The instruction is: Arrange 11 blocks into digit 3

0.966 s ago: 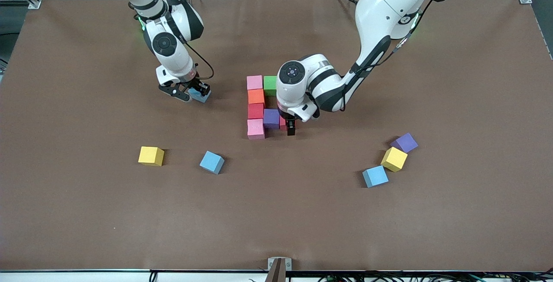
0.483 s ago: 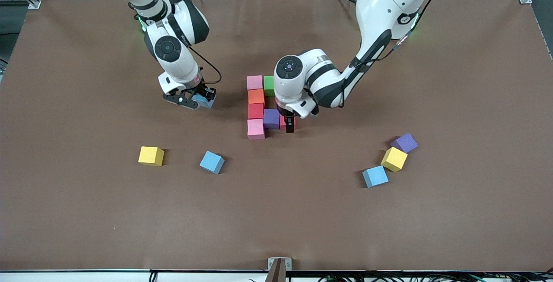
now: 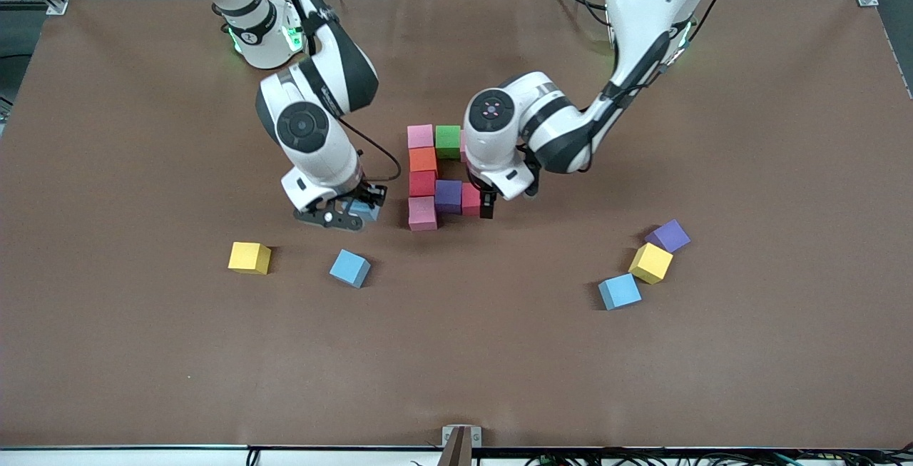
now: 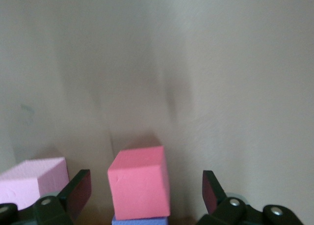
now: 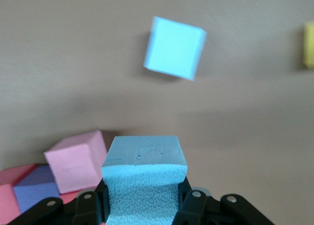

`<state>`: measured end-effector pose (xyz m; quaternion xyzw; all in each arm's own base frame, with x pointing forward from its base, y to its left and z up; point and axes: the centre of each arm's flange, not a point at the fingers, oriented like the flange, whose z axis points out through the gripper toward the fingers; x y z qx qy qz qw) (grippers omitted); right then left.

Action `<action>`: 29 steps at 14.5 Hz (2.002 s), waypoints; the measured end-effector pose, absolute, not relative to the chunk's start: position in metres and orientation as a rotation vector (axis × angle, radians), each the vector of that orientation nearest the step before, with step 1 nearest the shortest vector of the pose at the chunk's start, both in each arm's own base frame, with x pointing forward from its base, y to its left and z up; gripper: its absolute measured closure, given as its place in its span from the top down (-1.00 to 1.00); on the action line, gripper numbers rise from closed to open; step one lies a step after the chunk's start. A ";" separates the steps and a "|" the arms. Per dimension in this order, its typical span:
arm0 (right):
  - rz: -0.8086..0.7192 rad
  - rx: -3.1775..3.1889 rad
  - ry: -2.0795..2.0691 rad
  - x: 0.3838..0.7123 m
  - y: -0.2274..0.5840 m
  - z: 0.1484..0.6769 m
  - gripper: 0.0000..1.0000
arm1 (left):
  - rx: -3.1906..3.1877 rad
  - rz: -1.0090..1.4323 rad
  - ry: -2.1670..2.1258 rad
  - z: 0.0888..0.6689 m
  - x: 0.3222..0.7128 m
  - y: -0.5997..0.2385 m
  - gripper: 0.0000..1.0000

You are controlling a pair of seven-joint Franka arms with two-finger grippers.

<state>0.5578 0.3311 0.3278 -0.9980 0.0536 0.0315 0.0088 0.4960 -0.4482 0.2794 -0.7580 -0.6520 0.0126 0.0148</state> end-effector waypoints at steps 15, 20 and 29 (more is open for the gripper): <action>0.049 -3.110 -0.173 0.600 0.430 0.245 0.06 | -2.932 0.066 -1.116 0.301 0.655 -0.216 1.00; 0.063 -3.117 -0.168 0.594 0.443 0.235 0.06 | -3.062 0.037 -0.850 0.265 0.678 -0.185 1.00; 0.079 -3.125 -0.162 0.590 0.446 0.229 0.06 | -3.092 -0.069 -0.580 0.239 0.693 -0.177 1.00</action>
